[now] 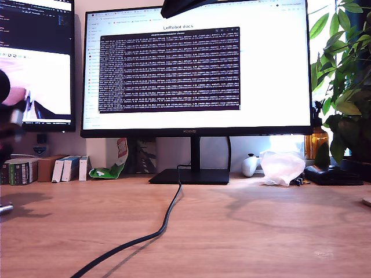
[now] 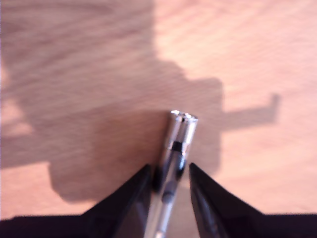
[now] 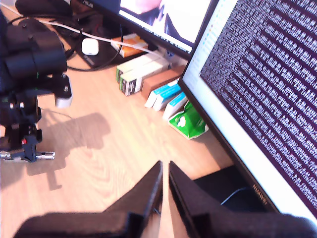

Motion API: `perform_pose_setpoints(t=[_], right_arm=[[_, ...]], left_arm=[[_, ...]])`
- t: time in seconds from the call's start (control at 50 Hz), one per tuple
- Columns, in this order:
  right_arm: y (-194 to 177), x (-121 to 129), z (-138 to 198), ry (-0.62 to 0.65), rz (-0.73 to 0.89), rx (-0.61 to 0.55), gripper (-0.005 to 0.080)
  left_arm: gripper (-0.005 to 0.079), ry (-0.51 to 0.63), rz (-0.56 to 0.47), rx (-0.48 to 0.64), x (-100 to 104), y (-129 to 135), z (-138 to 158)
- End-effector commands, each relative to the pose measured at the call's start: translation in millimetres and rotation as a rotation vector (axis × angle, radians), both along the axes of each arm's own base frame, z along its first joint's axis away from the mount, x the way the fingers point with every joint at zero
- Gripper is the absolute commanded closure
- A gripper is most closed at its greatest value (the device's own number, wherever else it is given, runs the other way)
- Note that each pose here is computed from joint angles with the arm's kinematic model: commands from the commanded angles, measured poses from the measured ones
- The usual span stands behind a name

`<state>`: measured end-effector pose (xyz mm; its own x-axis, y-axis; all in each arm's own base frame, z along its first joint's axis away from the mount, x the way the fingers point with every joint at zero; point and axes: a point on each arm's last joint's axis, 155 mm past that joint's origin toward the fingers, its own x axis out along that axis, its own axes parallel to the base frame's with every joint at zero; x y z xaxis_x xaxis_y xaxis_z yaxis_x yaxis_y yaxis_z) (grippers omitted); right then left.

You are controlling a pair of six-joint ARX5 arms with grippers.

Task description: Pick the metallic laser pointer with your right arm, pass it to your left arm, then place it down to the left side of the table

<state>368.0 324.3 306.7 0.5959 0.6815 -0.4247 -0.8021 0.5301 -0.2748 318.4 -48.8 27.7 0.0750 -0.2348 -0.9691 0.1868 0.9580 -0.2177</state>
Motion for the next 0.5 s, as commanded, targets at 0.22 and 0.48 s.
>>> perform_pose_setpoints(t=[0.22, 0.48], right_arm=[[2.4, -2.0, -15.6, 0.032, 0.008, -0.020, 0.0765], [-17.3, 12.7, -14.7, 0.068, -0.089, 0.008, 0.0765]], left_arm=[[0.0562, -0.044, -0.009, -0.059, 21.2, -9.7, 37.5], [0.0764, -0.258, -0.055, -0.167, 49.9, -31.4, 81.6]])
